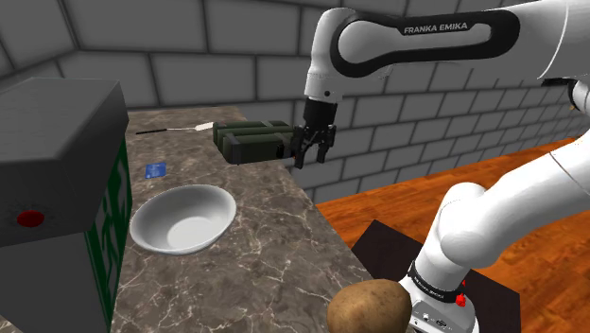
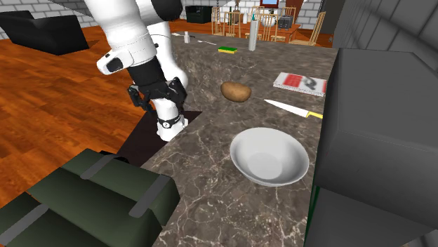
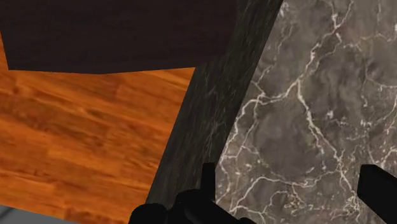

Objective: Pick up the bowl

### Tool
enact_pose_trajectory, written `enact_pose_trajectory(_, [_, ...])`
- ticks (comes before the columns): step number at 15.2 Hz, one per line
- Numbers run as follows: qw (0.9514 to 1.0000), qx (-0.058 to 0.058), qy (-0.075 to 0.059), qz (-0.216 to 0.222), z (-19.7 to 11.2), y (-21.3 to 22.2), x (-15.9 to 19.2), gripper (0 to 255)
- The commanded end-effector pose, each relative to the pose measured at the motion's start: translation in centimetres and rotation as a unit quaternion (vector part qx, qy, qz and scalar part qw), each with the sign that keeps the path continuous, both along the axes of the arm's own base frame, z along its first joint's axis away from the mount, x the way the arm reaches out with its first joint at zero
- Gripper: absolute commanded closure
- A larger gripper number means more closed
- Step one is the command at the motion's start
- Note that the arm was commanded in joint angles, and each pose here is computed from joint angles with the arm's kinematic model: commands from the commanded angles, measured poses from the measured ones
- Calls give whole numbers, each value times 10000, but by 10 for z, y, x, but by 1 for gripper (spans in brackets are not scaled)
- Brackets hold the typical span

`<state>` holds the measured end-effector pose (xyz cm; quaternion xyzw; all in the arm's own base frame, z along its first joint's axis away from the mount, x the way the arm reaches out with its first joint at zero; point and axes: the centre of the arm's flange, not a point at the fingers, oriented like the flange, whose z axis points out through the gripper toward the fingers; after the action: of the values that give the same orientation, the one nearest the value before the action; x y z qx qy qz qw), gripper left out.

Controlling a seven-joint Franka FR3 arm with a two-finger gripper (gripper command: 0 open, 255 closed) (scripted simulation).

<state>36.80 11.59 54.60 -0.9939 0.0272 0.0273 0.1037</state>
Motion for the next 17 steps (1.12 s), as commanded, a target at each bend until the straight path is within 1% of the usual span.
enact_pose_trajectory(1, [9998,200,-17,37,-8,20,12,0])
enact_pose_trajectory(4, [9988,485,-41,100,-18,46,30,0])
enact_pose_trajectory(8, [9961,865,-73,185,-28,83,53,0])
enact_pose_trajectory(11, [9930,1148,-96,248,-33,110,69,0])
enact_pose_trajectory(15, [9877,1525,-127,332,-38,148,91,0])
enact_pose_trajectory(16, [9863,1606,-134,350,-38,156,96,0])
enact_pose_trajectory(17, [9863,1606,-134,350,-44,156,96,0])
